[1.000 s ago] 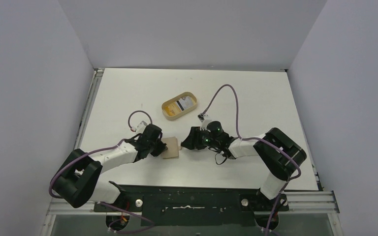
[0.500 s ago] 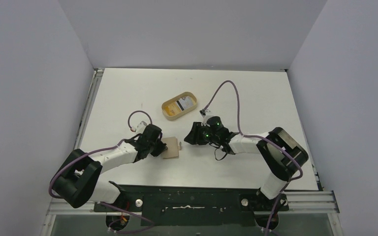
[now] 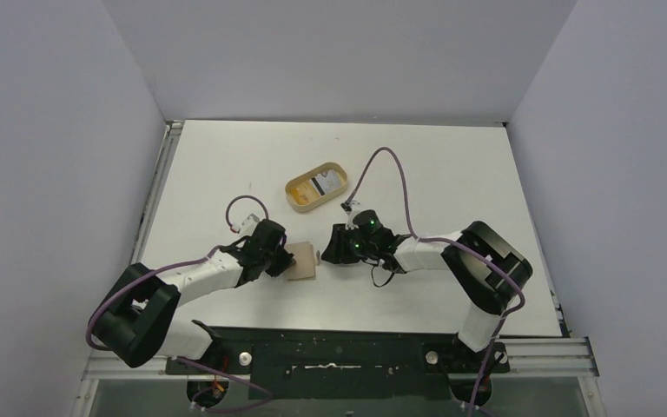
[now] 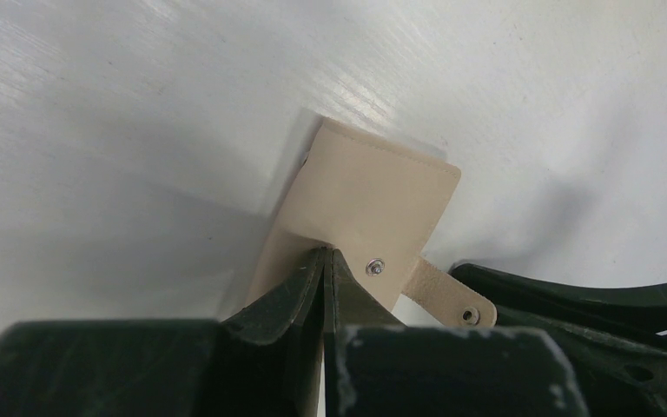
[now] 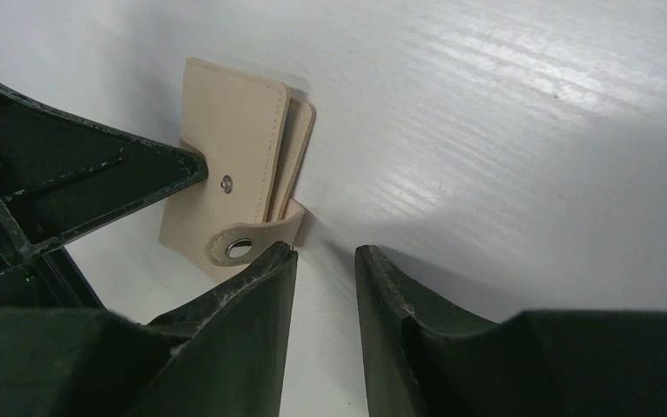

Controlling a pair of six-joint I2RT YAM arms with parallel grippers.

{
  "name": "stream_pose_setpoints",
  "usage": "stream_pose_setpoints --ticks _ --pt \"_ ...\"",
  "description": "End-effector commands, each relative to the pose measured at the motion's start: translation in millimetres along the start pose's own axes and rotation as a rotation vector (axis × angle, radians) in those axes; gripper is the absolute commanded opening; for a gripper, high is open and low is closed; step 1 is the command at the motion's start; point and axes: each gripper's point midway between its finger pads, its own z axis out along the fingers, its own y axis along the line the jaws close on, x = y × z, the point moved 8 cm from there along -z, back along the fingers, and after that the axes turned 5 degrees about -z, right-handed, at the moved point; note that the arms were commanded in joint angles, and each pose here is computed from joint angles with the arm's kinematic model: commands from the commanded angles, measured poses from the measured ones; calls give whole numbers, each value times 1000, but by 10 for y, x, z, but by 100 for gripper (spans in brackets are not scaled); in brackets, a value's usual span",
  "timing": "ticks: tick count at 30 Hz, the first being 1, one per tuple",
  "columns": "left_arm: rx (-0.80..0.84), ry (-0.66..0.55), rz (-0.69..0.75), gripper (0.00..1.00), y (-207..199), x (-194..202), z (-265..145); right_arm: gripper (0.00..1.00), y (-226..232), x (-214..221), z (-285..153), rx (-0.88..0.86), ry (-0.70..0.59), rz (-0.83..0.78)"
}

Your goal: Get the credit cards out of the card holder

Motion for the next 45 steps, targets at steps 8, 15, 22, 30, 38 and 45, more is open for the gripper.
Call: stream_pose_setpoints --ticks 8,15,22,30,38,45 --pt "-237 1 81 0 541 58 80 28 205 -149 104 -5 -51 -74" --pt "-238 1 83 0 543 58 79 26 246 -235 156 -13 -68 -86" --pt "-238 -1 85 0 543 55 75 25 319 -283 173 -34 -83 -99" --pt "-241 0 84 0 549 51 76 25 364 -259 230 -52 -65 -106" --pt "-242 -3 79 0 554 37 71 25 433 -259 280 -66 -51 -122" --pt "-242 -3 79 0 559 30 65 25 475 -270 279 -81 -61 -128"
